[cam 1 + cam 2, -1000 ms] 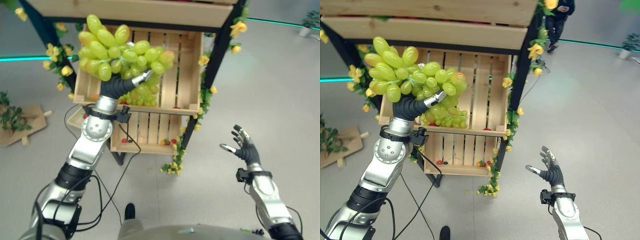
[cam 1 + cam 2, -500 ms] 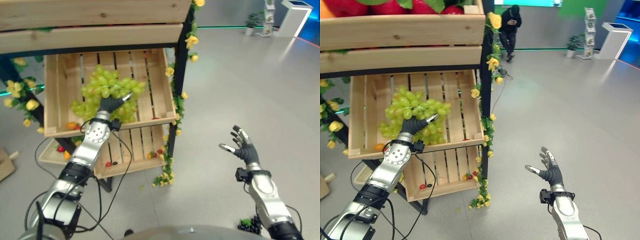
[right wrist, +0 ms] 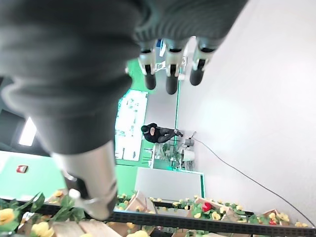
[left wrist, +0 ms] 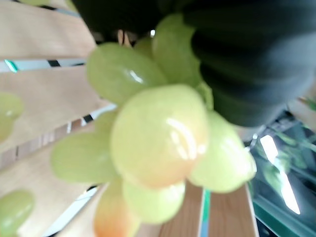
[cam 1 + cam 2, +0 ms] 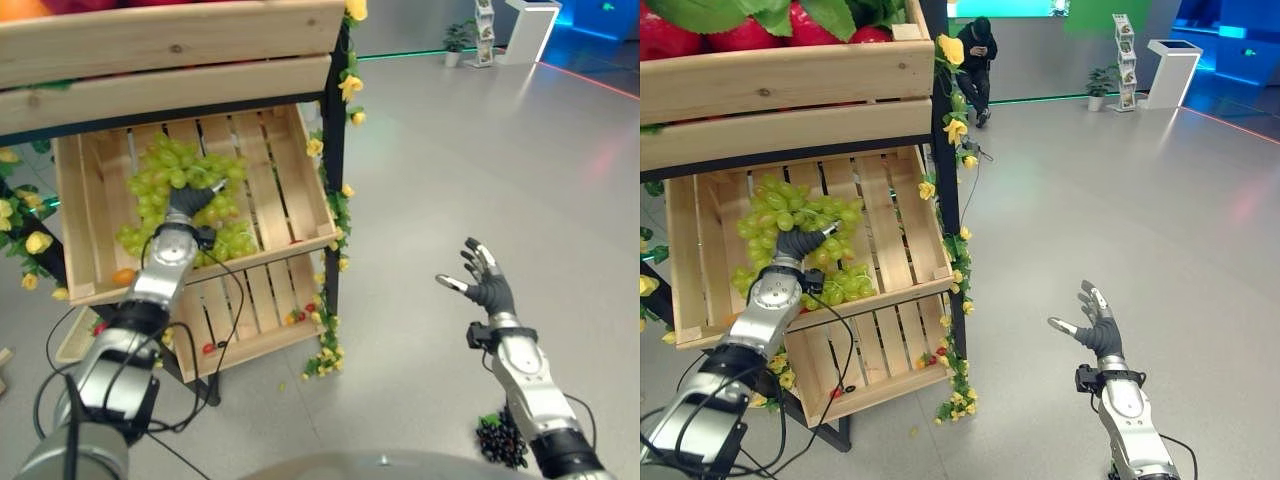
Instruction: Pick up the fruits from the basket on one side to the basket on the other side
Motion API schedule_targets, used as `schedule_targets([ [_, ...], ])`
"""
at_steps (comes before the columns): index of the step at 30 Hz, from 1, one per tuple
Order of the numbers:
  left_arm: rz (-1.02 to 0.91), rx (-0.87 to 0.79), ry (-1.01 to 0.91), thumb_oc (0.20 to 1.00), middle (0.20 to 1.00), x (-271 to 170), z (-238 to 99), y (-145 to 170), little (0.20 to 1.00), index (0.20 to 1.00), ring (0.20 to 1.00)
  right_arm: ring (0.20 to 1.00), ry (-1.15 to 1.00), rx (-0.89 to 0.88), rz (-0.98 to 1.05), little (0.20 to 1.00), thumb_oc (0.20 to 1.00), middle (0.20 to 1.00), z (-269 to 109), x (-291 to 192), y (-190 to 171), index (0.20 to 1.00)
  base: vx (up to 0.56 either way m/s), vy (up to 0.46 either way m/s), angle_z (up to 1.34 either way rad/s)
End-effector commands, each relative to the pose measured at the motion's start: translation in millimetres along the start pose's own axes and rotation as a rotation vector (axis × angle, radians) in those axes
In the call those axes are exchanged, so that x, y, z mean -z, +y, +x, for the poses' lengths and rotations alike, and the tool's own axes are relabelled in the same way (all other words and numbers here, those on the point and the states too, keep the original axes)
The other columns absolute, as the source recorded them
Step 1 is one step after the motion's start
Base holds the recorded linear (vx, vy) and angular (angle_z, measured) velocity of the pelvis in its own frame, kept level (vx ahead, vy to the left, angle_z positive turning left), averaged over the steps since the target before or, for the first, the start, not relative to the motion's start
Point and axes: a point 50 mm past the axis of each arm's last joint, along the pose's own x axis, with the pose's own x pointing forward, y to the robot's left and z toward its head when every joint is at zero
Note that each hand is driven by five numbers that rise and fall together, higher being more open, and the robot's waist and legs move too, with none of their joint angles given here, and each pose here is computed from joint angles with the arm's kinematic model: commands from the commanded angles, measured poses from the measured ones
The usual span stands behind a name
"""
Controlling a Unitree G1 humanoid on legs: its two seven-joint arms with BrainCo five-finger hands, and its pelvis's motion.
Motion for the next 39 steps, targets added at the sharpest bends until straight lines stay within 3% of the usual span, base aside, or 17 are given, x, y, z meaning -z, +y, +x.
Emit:
schedule_targets([
  [1, 0.061, -0.13, -0.135, 0.2, 0.2, -53.6, 30.3, 40.9, 0.2, 0.2, 0.2, 1.0, -0.151, -0.009, -0.014, 1.0, 1.0, 1.0, 18.9, -32.2, -1.0, 1.0, 0.0, 0.0, 0.0],
  [4, 0.374, -0.167, -0.099, 0.2, 0.2, -57.0, 39.1, 57.0, 0.2, 0.2, 0.2, 1.0, -0.162, -0.023, -0.031, 1.0, 1.0, 1.0, 17.2, -32.6, -0.2, 1.0, 0.0, 0.0, 0.0],
  [5, 0.374, -0.167, -0.099, 0.2, 0.2, -57.1, 39.1, 57.0, 0.2, 0.2, 0.2, 1.0, -0.162, -0.023, -0.03, 1.0, 1.0, 1.0, 17.2, -32.6, -0.2, 1.0, 0.0, 0.0, 0.0],
  [7, 0.757, -0.174, -0.115, 0.2, 0.2, -65.3, 43.2, 68.0, 0.2, 0.2, 0.2, 1.0, -0.18, -0.022, -0.058, 1.0, 1.0, 1.0, 14.6, -34.3, -4.1, 1.0, 0.0, 0.0, 0.0],
  [10, 1.023, -0.158, -0.115, 0.2, 0.2, -71.2, 46.5, 74.4, 0.2, 0.2, 0.2, 1.0, -0.189, -0.021, -0.069, 1.0, 1.0, 1.0, 11.3, -34.5, -7.9, 1.0, 0.0, 0.0, 0.0],
  [12, 1.355, -0.128, -0.216, 0.2, 0.2, -94.5, 50.2, 72.5, 0.2, 0.2, 0.2, 1.0, -0.198, -0.024, -0.076, 1.0, 1.0, 1.0, 9.1, -35.2, -10.2, 1.0, 0.01, -0.01, 0.05],
  [15, 1.531, -0.053, -0.199, 0.2, 0.2, -86.5, 50.3, 69.6, 0.2, 0.2, 0.2, 1.0, -0.204, -0.031, -0.061, 1.0, 1.0, 1.0, 6.6, -35.3, -10.4, 1.0, 0.0, -0.006, 0.03],
  [16, 1.559, -0.046, -0.19, 0.539, 0.539, -86.0, 50.7, 69.9, 0.539, 0.539, 0.539, 1.0, -0.205, -0.034, -0.062, 1.0, 1.0, 1.0, 6.0, -35.3, -10.3, 1.0, 0.0, -0.01, 0.03],
  [17, 1.599, -0.034, -0.203, 1.0, 1.0, -87.1, 51.1, 68.2, 1.0, 1.0, 1.0, 1.0, -0.202, -0.032, -0.063, 1.0, 1.0, 1.0, 5.5, -34.3, -11.4, 1.0, 0.0, 0.0, 0.0],
  [22, 1.676, 0.038, -0.153, 1.0, 1.0, -81.8, 51.7, 64.3, 1.0, 1.0, 1.0, 1.0, -0.186, -0.018, -0.056, 1.0, 1.0, 1.0, 4.4, -30.9, -13.8, 1.0, -0.01, -0.01, 0.07],
  [28, 1.706, 0.066, -0.242, 1.0, 1.0, -92.0, 49.4, 52.3, 1.0, 1.0, 1.0, 1.0, -0.178, -0.011, -0.061, 1.0, 1.0, 1.0, 1.3, -29.0, -16.5, 1.0, 0.0, -0.009, 0.05],
  [39, 1.704, 0.05, -0.312, 1.0, 1.0, -103.3, 41.8, 58.7, 1.0, 1.0, 1.0, 1.0, -0.15, 0.024, -0.064, 1.0, 1.0, 1.0, -3.7, -22.9, -24.9, 1.0, 0.0, -0.004, 0.03],
])
